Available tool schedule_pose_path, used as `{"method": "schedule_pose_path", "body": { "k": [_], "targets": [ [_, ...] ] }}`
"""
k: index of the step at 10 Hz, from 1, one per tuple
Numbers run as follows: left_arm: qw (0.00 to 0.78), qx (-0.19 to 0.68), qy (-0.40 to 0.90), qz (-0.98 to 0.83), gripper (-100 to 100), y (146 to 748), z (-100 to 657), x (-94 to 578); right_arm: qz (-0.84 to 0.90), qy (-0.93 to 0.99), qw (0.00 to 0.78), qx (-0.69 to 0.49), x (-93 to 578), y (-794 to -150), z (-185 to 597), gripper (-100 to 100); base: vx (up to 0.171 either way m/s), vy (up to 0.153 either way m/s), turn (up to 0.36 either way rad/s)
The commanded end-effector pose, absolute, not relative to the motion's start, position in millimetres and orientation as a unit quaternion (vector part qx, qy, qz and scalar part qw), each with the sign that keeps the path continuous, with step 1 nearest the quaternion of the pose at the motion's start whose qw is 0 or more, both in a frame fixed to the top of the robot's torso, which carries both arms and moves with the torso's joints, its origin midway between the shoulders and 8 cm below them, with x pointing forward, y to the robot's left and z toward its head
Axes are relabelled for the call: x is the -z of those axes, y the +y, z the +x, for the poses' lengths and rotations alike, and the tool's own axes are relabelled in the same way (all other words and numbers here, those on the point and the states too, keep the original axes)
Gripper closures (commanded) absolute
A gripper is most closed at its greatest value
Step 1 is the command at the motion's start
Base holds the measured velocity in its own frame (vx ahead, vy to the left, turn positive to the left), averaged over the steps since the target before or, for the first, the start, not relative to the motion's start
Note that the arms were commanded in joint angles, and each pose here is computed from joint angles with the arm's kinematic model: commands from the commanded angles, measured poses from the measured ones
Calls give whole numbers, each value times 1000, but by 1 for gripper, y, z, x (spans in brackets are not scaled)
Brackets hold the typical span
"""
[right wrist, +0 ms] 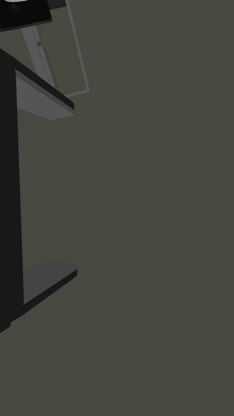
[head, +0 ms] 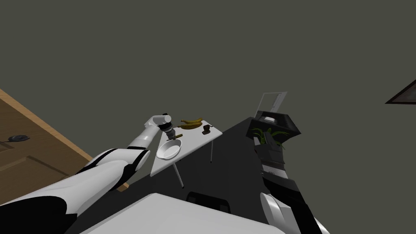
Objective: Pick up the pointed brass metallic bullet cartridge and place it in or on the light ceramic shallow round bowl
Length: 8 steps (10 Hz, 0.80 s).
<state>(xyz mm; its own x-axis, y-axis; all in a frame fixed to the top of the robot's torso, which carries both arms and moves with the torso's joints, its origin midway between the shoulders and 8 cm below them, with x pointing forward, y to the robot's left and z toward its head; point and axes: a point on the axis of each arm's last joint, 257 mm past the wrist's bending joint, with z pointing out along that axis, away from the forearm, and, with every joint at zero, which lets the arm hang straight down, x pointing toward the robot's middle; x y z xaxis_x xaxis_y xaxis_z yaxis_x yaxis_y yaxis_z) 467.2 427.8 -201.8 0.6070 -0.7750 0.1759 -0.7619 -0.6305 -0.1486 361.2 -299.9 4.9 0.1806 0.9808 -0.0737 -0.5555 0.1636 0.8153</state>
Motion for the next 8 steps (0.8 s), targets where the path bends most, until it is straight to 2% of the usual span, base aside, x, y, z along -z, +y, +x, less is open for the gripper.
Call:
{"method": "schedule_pose_path", "body": {
  "k": [1, 6, 7, 8],
  "targets": [
    [16, 96, 434, -896, 100, 429, 453, 202, 333, 320, 693, -555, -5, -300, 361, 0, -46, 54, -6],
    [-4, 69, 438, -896, 100, 428, 431, 202, 333, 320, 693, -555, -5, -300, 361, 0, -18, 28, -2],
    [-5, 66, 439, -896, -100, 429, 429, 203, 333, 320, 693, -555, -5, -300, 361, 0, 0, 0, 0],
    [-5, 66, 439, -896, -100, 429, 429, 203, 333, 320, 693, -555, -5, -300, 361, 0, 0, 0, 0]
  ]
}}
